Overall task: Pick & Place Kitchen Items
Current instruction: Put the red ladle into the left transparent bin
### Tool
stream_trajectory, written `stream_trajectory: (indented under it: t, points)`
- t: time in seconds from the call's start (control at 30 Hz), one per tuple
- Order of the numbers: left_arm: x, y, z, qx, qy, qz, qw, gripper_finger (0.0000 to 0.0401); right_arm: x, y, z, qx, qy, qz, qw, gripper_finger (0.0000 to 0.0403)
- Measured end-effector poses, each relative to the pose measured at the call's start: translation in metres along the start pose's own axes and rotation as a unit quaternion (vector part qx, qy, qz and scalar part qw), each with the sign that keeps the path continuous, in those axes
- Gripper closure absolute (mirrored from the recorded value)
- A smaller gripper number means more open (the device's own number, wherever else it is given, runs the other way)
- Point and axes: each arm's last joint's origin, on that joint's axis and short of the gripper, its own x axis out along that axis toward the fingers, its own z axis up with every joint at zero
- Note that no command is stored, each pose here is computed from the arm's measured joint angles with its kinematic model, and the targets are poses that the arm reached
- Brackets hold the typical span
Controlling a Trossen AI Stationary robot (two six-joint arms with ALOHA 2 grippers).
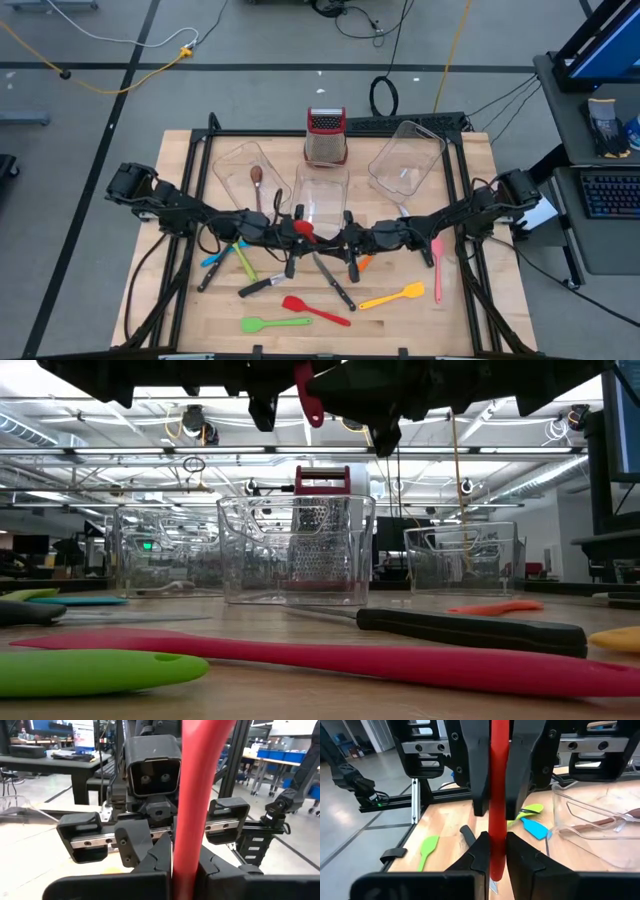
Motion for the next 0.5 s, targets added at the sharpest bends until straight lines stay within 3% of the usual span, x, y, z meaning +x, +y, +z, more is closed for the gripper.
stream_trajectory:
  t: [0.37, 0.5]
  points:
    - [-0.001, 0.003, -0.007, -0.01, 0.034, 0.044, 0.998, 0.0385, 0.0, -0.002, -0.005, 0.001, 0.028, -0.009, 1.0, 0.0343]
    - [-0.003, 0.007, -0.015, -0.014, 0.07, 0.091, 0.993, 0.0385, -0.001, 0.001, -0.008, 0.002, 0.048, 0.006, 0.999, 0.0321]
